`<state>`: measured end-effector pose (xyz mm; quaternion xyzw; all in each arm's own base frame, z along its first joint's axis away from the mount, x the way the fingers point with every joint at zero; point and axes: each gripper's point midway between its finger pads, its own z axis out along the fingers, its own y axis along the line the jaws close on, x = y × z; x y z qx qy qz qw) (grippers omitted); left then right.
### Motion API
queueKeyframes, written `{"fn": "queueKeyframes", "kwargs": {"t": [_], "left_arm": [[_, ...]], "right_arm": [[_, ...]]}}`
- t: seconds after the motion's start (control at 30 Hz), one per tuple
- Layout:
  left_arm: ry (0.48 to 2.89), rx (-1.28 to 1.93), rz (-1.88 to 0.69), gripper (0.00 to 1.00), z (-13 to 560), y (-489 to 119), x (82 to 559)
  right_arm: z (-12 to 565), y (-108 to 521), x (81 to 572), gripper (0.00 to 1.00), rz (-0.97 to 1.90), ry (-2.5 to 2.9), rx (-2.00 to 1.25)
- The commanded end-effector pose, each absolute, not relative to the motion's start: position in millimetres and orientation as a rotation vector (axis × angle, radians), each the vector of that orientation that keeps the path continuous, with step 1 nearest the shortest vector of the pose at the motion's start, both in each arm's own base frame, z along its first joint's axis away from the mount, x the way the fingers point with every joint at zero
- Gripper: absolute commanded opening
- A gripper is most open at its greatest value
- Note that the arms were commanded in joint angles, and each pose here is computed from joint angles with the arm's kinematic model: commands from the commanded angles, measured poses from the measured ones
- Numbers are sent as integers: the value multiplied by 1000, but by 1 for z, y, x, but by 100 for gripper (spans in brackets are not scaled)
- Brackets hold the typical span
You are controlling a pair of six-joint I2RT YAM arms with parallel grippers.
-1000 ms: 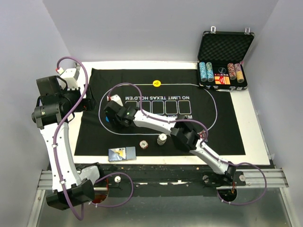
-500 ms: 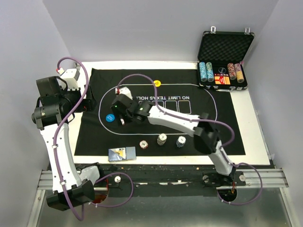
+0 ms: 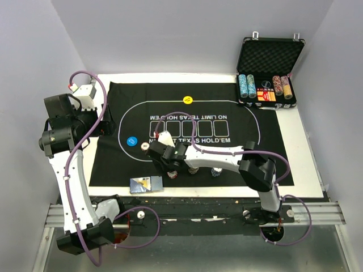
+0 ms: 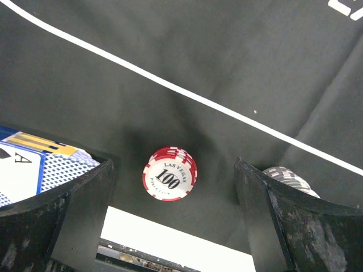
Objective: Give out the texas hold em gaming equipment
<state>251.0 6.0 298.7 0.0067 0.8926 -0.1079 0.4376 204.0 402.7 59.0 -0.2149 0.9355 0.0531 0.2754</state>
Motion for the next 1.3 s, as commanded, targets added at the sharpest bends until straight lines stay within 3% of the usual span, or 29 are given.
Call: {"fn": "queueKeyframes", "kwargs": {"t": [0.0,0.17,0.9,1.27], "left_arm": [[2203,23,-268,99,301,5,248],[2203,24,-269,99,301,5,248],[2203,20,-265,99,299,6,249],[2202,26,-257,99,300,7,248]], "right_arm": [[44,395,195,93,126,2555,-514],[30,392,191,90,135,2573,-511],[7,402,172,58,174,2622,-556],[30,402,176,55,179,2587,-534]]}}
